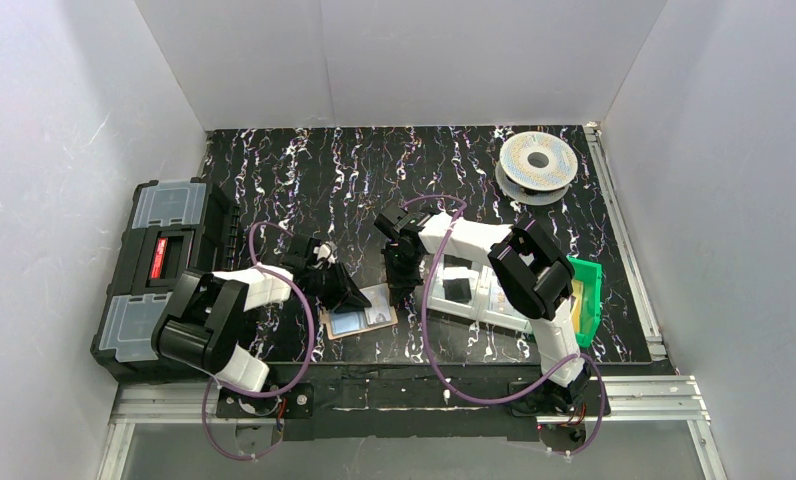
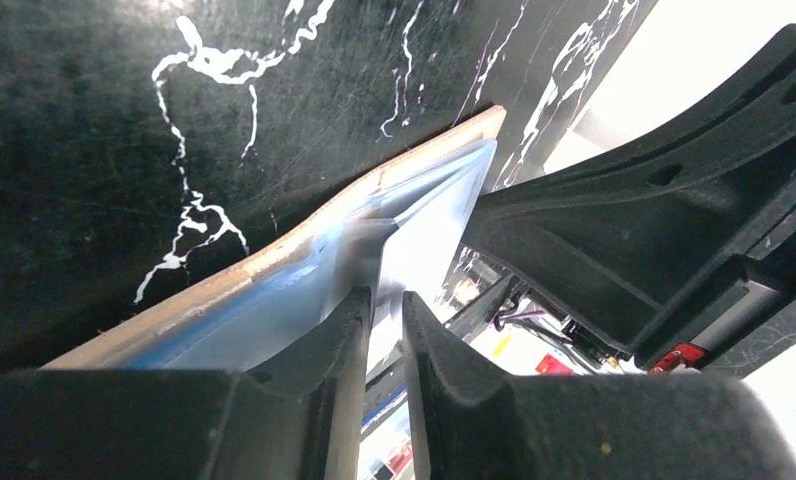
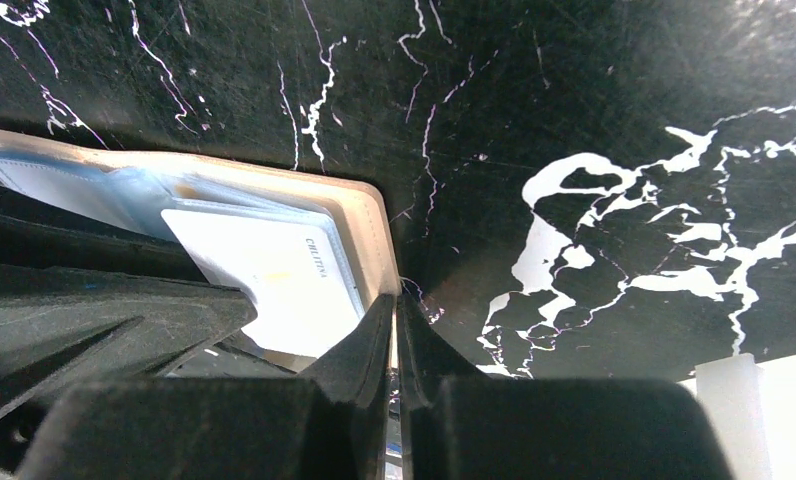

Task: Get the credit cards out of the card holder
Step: Remove the credit card from the card holder.

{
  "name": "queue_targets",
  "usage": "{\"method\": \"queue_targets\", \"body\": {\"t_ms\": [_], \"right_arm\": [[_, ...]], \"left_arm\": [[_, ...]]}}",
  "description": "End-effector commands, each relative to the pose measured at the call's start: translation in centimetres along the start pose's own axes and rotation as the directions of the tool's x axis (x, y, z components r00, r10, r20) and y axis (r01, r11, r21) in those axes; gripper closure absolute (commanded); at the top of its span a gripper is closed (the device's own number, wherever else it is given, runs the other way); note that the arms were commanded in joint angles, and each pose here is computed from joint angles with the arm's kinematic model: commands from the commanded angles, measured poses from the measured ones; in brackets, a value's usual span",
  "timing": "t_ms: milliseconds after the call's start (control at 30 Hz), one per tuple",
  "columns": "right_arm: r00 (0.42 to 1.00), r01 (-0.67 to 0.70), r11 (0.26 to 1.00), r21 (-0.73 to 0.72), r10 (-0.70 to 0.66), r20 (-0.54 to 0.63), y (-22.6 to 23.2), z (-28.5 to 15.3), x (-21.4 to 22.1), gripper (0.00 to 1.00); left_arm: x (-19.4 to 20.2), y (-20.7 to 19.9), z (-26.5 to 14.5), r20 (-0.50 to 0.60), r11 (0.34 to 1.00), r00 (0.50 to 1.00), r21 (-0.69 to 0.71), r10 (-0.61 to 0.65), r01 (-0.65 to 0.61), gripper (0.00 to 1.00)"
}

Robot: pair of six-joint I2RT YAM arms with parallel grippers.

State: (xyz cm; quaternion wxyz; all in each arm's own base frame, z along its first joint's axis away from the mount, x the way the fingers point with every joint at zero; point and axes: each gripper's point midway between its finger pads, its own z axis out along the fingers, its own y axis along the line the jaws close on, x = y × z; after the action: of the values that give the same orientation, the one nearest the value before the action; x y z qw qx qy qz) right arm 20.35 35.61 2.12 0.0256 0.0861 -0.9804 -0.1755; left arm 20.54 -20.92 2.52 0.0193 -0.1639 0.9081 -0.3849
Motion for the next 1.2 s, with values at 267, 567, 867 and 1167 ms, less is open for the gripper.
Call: {"method": "queue_targets", "body": {"t_ms": [267, 567, 867, 1167], "right_arm": [[1.0, -0.002, 0.997, 0.082, 0.003, -0.016, -2.4, 3.4, 0.5, 0.9], [1.0, -0.002, 0.996, 0.084, 0.004, -0.022, -2.4, 3.5, 0.6, 0.9], [1.0, -0.003, 0.996, 0.086, 0.006, -0.027, -2.5, 3.7, 0.6, 0.9], [1.0, -0.005, 0.996, 0.089, 0.008, -0.028, -2.6, 3.8, 0.7, 0.91]], "left_arm": [[1.1, -0.6, 0.1, -0.016, 0.992, 0.998, 0.107, -0.066, 0.068, 0.83], [1.7, 0.1, -0.3, -0.001, 0.992, 0.998, 0.101, -0.07, 0.07, 0.81], [1.8, 0.4, -0.6, 0.016, 0.992, 0.997, 0.105, -0.071, 0.069, 0.82], [1.2, 0.6, -1.4, 0.046, 0.996, 0.998, 0.071, -0.052, 0.049, 0.91]]}}
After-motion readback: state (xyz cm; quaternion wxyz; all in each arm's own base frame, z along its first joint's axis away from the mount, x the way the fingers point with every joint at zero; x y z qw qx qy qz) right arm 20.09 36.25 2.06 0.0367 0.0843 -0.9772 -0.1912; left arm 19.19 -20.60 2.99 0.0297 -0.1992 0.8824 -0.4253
